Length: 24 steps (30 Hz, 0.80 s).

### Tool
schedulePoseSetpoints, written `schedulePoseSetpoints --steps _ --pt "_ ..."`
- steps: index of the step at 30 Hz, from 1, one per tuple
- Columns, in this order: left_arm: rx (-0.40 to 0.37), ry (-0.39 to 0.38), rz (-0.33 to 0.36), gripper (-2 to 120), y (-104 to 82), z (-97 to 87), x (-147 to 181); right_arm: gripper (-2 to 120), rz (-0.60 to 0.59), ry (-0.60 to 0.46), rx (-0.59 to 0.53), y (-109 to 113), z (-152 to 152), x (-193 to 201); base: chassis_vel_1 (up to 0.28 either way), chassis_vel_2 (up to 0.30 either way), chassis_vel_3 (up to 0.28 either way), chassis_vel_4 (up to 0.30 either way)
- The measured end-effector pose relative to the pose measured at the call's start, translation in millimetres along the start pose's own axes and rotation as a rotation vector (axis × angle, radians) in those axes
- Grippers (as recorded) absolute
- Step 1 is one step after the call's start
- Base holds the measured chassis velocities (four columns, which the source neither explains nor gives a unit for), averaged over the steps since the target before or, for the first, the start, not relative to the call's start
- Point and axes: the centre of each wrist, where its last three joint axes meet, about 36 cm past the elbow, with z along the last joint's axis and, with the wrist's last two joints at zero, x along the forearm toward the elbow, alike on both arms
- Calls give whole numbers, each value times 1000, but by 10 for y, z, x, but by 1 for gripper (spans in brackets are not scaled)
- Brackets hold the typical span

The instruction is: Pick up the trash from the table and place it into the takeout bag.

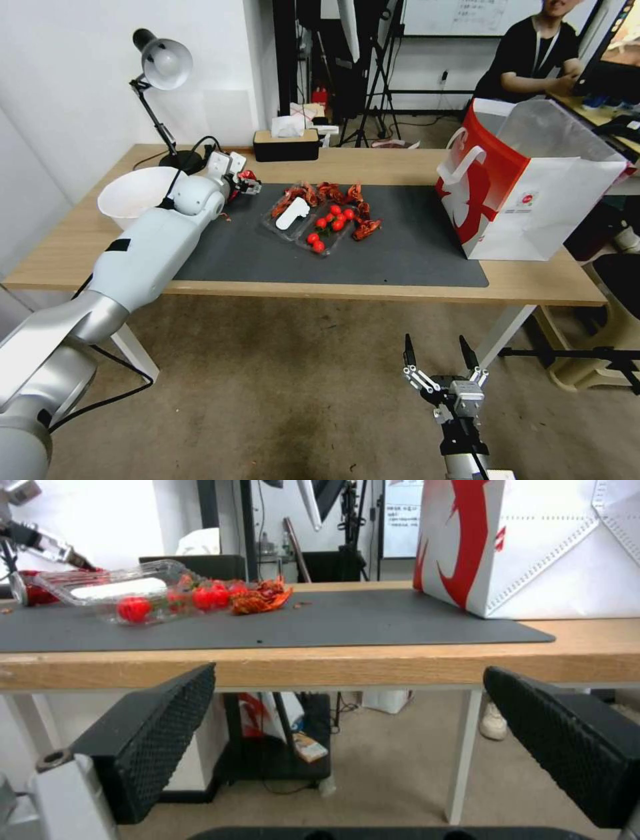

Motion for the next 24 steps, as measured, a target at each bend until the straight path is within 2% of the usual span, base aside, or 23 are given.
schedulePoseSetpoints --steps 2,6,11,13,20,24 --pt "-33 61 -10 100 110 -18 -143 100 0 4 2 -7 22 3 0 0 0 0" --pt "-58 118 -22 100 207 -58 -264 100 1 6 3 -11 39 0 0 0 0 0" --pt "-57 189 -30 100 278 -108 -348 100 0 6 -1 0 45 2 0 0 0 0" --pt "-42 285 -15 100 332 -155 -378 100 -1 4 -1 0 49 9 0 0 0 0" --pt "-29 346 -37 100 427 -140 -479 100 -2 4 -2 0 72 22 0 0 0 0" --pt "-20 377 -51 92 460 -82 -541 100 -3 6 0 -9 99 17 0 0 0 0"
